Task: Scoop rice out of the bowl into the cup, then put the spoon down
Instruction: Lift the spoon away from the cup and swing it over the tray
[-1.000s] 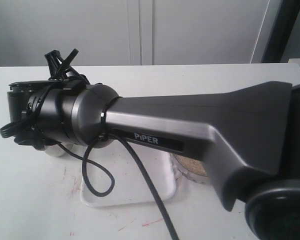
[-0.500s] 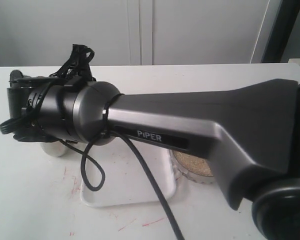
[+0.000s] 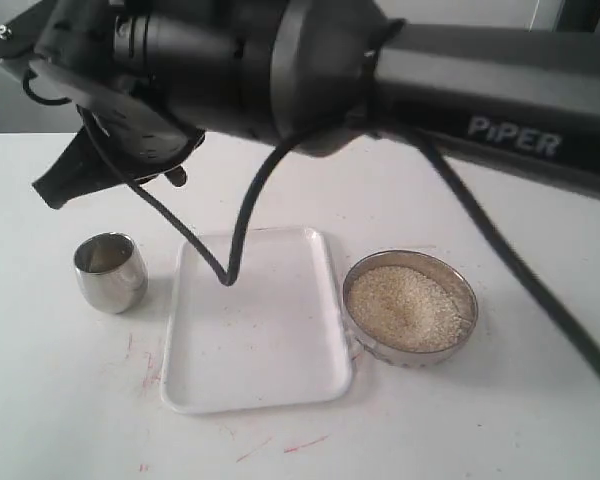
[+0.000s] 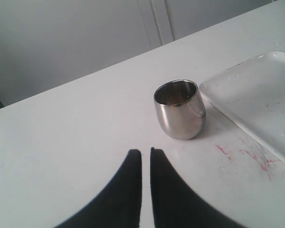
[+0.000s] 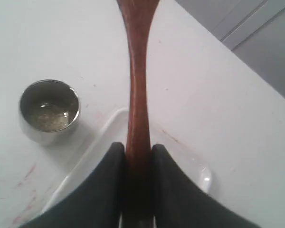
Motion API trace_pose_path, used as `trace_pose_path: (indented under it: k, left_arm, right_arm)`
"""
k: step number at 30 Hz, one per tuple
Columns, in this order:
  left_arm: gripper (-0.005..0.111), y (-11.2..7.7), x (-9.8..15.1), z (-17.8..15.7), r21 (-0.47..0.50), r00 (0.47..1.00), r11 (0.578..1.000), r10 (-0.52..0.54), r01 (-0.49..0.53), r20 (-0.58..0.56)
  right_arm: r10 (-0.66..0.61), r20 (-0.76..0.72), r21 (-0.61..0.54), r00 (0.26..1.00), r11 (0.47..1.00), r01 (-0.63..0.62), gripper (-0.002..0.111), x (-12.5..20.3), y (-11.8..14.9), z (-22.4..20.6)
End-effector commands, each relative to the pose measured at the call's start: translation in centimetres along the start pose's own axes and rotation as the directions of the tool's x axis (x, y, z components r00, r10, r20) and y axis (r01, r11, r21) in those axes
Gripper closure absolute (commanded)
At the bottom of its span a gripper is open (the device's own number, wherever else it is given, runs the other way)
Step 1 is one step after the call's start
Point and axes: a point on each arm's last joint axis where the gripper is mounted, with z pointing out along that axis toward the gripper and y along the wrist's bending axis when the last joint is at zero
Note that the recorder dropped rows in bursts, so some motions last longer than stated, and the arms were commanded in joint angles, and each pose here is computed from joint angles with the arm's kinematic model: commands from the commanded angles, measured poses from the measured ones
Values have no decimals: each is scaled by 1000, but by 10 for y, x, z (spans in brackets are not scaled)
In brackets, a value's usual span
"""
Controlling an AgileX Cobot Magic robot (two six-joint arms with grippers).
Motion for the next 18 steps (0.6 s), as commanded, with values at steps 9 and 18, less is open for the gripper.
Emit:
trace_pose_path:
  k: [9, 18]
  left_arm:
    - [92, 0, -2, 0, 1, 1000, 1000, -8, 8, 11]
    - [92, 0, -2, 0, 1, 1000, 1000, -8, 8, 11]
  right_arm:
    - [357, -160, -58, 920, 927, -370, 108, 2, -41, -52]
    - [337, -272, 2, 901, 937, -350, 108, 27, -42, -52]
